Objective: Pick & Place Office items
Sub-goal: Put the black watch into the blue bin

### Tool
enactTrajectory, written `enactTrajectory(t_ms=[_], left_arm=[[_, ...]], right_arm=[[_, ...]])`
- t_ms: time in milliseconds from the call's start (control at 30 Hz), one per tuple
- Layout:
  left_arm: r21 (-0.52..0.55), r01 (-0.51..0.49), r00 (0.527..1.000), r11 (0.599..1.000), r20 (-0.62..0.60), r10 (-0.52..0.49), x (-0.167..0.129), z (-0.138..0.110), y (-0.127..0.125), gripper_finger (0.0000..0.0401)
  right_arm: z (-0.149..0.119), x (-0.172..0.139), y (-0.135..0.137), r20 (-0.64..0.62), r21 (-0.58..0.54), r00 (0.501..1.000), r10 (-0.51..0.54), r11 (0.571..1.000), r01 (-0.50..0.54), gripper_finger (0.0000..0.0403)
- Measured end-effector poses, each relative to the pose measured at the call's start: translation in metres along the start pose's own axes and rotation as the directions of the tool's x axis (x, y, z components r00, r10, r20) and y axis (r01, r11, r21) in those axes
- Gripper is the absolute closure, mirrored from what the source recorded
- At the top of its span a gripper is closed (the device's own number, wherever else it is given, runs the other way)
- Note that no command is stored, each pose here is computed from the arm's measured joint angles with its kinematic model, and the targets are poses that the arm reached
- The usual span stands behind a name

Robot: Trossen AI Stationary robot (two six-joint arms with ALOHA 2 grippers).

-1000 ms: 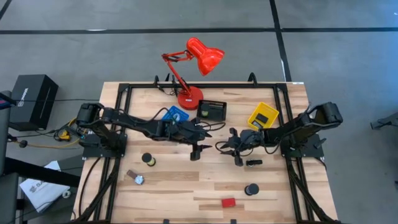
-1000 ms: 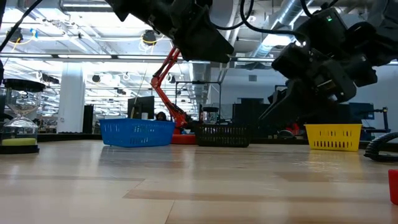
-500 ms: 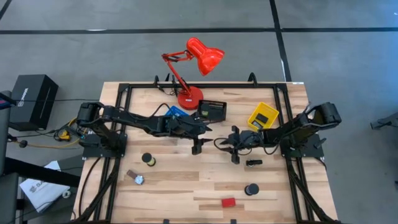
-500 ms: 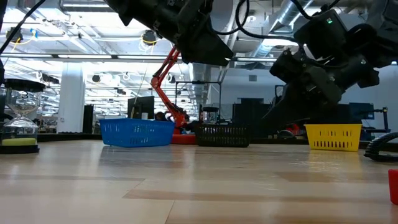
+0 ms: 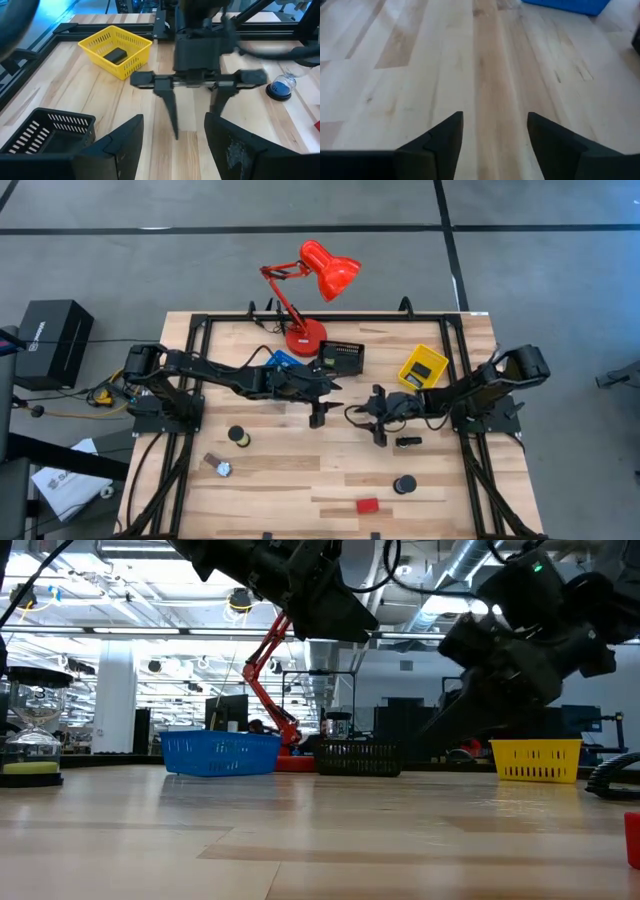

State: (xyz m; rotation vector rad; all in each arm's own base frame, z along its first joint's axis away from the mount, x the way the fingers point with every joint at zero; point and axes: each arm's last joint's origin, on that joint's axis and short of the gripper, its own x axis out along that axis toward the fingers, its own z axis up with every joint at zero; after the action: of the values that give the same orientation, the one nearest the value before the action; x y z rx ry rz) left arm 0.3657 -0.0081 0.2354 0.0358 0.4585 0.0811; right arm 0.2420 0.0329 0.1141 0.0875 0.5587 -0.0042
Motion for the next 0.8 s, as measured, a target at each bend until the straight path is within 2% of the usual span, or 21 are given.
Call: enactTrajectory(t_ms=[67,233,400,500,667,800], left_arm=[[0.000,0.000,1.000,1.000,0.000,0.000,0.000,0.000,0.000,0.0197],[-0.001,0.000,1.000,1.000,0.006,0.000,0.000,0.001,0.000,0.0197],[-0.007,0.000,1.000,1.000,0.006,0.000,0.000,0.001,0.000,0.0197],[-0.007,0.000,1.000,1.000,0.007,0.000,0.000,0.001,0.000,0.0197],[-0.008,0.000,1.000,1.000,0.008,0.000,0.000,0.001,0.000,0.0197],[-0.008,0.001,1.000,1.000,0.011,-0.001,0.000,0.001,0.000,0.0197]], right_arm=[[0.004,-0.003,0.003,-0.029,-0.013,1.000,0.008,1.000,-0.008,0.0193],[0.015,-0.019,0.010,-0.252,-0.025,0.968,-0.010,1.000,0.003,0.0204],[0.026,-0.046,0.019,-0.516,0.069,0.856,-0.007,0.996,0.049,0.0215],[0.031,-0.061,0.026,-0.613,0.095,0.790,-0.022,0.990,0.102,0.0220],[0.025,-0.073,0.036,-0.697,0.094,0.716,-0.036,0.985,0.141,0.0222],[0.016,-0.073,0.048,-0.742,0.086,0.670,-0.024,0.988,0.131,0.0219]])
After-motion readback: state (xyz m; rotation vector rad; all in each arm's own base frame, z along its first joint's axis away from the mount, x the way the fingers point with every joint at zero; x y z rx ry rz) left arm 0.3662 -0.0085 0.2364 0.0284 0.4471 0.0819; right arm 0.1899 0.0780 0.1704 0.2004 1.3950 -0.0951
